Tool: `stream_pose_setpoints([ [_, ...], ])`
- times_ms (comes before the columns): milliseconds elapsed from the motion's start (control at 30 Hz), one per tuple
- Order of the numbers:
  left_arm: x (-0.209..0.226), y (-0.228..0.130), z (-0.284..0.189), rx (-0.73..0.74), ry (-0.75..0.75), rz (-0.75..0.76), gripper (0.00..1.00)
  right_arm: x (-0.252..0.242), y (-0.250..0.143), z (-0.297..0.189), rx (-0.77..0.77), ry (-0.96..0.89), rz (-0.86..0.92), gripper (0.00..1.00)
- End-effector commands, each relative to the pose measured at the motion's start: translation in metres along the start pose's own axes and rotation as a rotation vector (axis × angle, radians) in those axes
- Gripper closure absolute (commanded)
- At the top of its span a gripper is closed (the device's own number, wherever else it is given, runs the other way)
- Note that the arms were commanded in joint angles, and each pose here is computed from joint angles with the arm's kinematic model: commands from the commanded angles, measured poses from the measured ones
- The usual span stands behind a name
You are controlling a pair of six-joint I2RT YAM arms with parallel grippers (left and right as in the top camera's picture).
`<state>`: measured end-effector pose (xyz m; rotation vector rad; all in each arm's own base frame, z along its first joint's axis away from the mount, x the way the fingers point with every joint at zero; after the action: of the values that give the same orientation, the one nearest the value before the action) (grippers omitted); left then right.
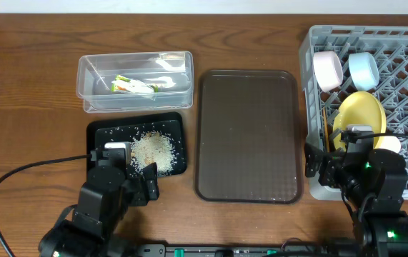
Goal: Sort waste into correct bins and load items into the dishwasher rack
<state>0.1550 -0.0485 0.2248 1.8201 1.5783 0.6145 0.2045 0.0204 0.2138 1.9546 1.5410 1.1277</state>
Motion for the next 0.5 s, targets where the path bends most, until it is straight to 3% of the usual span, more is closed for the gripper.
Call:
stream_pose_setpoints([
  [0,0.001,-0.001,0.001,-0.003,0.013,0.001,0.09,0.001,-0.003,0.001,0.007,0.008,0.001,0.01],
  [267,0.001,-0.001,0.001,-0.003,0.013,0.001,0.09,-0.015,-0.023,-0.002,0.1,-0.099,-0.031,0.01],
  [467,0.001,-0.001,0.001,-0.003,0.013,0.001,0.09,-0.005,-0.012,-0.02,-0.073,-0.033,-0.111,0.01],
])
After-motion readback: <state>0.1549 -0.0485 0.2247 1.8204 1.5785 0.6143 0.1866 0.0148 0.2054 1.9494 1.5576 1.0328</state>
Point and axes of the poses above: each gripper's point midway between its finger pads, its own z axis out along the fingers, its own x axis along the line the jaws close on, y = z × x, the point moved 5 cm from there along -z, back along the fingers, and after that the axes turned 12 degrees about z, right-handed, at the moved point
